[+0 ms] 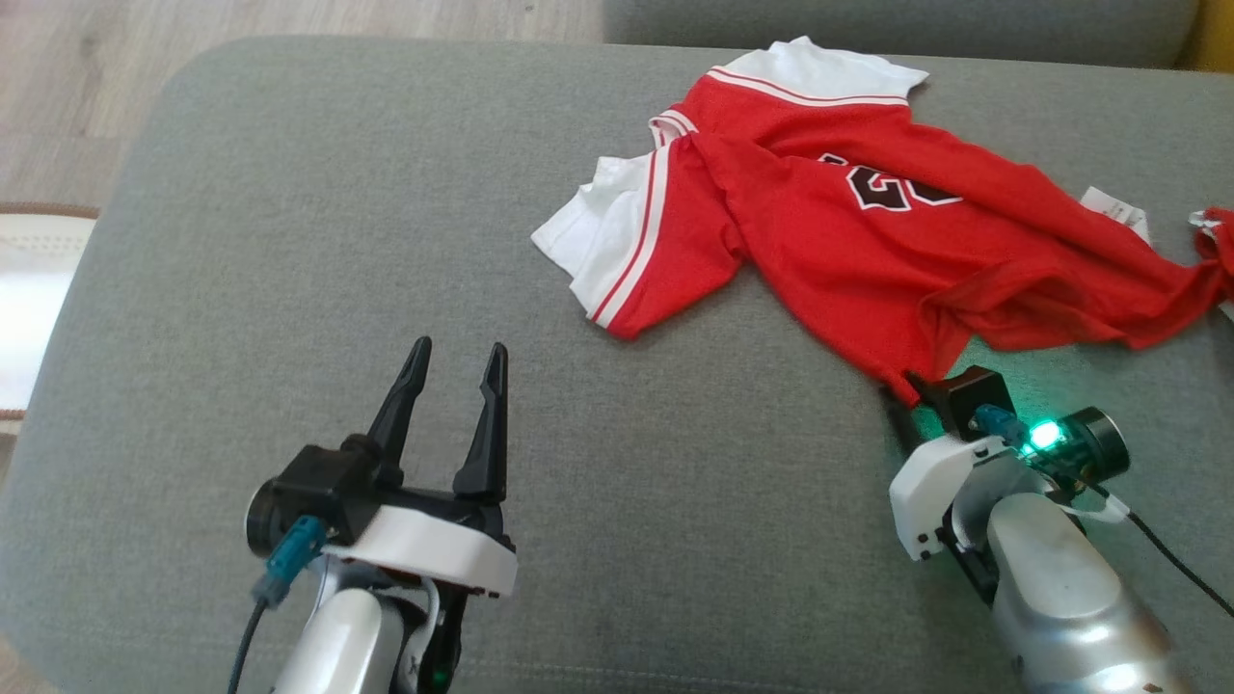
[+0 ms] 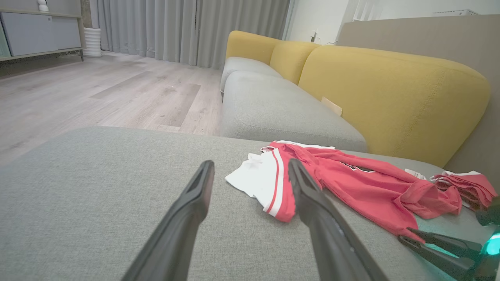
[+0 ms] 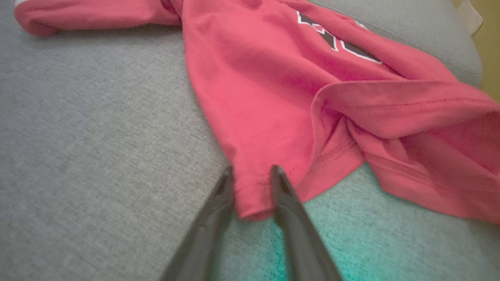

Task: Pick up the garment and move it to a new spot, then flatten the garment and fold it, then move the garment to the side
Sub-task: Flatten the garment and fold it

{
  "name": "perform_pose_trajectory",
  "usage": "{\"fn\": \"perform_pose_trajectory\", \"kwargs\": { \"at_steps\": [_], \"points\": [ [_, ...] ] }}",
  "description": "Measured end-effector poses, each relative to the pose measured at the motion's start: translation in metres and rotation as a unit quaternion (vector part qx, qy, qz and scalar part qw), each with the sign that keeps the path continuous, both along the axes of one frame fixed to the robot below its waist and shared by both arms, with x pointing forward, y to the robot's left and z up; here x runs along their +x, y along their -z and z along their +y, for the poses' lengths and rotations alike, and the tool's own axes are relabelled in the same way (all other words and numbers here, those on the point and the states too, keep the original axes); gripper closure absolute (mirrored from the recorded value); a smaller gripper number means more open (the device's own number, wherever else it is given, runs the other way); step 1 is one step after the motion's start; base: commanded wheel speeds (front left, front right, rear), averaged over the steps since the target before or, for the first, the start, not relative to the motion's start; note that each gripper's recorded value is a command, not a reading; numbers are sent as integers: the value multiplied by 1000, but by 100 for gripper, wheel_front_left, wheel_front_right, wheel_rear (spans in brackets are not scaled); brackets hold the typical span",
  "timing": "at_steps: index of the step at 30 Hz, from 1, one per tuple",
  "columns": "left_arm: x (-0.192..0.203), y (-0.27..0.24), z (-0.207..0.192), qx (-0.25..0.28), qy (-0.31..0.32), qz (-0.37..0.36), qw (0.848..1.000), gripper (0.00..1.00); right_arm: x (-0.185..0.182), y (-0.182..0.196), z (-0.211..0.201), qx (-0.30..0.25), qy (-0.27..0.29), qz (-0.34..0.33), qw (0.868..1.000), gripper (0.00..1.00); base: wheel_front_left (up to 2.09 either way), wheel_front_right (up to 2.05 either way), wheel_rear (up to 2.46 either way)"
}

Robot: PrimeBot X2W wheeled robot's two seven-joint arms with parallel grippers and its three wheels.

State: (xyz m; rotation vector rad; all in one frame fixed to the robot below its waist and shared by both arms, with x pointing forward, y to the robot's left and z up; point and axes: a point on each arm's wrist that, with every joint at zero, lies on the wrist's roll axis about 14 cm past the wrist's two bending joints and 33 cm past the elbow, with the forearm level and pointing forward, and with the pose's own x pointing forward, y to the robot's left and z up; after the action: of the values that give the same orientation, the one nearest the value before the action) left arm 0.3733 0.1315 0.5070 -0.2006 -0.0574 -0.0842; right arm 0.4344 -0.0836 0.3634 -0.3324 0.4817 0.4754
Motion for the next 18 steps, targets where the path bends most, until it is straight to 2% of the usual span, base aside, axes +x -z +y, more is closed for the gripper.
{"fn": "perform_pose_trajectory", "kwargs": {
  "at_steps": [7, 11, 15, 18],
  "points": [
    [4, -4, -4, -1, 7, -6, 1000, 0, -3, -2, -16, -5, 19, -1, 1000, 100, 0, 0, 0],
    [9, -4, -9, 8, 18, -10, 1000, 0, -9, -8, -48, -1, 59, -13, 998, 100, 0, 0, 0],
    [18, -2, -17, 22, 36, -10, 999, 0, -29, -5, -87, -12, 94, -14, 995, 100, 0, 0, 0],
    [26, -3, -26, 32, 51, -15, 998, 0, -51, -1, -99, -15, 102, -10, 995, 100, 0, 0, 0]
  ]
}}
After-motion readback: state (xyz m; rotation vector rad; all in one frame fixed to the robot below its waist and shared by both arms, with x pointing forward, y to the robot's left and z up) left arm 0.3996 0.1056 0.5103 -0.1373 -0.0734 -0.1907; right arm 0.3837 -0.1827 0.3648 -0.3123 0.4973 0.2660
